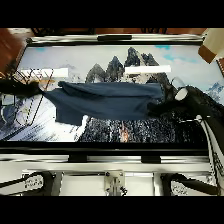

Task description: Fold the shirts.

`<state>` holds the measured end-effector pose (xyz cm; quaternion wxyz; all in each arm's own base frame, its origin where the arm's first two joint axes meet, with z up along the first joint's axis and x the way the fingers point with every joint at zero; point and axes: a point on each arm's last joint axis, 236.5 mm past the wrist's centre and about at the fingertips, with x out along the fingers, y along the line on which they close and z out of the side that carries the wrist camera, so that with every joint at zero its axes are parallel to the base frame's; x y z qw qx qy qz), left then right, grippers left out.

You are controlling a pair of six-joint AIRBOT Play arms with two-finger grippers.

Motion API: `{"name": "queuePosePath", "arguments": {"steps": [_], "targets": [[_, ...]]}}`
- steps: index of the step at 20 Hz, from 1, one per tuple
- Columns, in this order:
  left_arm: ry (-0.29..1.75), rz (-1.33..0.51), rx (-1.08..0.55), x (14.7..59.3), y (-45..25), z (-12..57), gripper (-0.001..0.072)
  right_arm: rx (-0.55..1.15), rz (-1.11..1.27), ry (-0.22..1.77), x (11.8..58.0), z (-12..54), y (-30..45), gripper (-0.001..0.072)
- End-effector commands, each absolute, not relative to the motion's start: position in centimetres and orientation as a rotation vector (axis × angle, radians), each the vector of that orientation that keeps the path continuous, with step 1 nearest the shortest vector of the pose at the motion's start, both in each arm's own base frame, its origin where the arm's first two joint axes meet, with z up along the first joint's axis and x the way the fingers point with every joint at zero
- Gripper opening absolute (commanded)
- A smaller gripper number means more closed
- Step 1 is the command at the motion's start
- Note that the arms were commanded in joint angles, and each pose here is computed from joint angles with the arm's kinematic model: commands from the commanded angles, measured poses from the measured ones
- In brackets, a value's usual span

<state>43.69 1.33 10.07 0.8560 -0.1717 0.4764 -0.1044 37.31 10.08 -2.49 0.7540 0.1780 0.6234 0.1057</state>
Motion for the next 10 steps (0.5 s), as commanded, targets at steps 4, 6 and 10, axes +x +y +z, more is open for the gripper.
{"name": "queuePosePath", "arguments": {"steps": [4, 6, 10], "targets": [[-0.044, -0.174, -0.131, 32.3, -1.3, 51.2, 0.0038, -0.022, 0.236, 0.227, 35.7, 41.1, 5.8, 0.0069], [-0.312, -0.175, -0.158, 23.7, -3.0, 58.8, 0.0038, -0.005, 0.220, -0.012, 28.7, 49.7, 5.3, 0.0069], [-0.430, -0.218, -0.151, 13.4, -6.5, 60.8, 0.0038, 0.030, 0.216, -0.204, 19.9, 55.0, 4.9, 0.0069]]}}
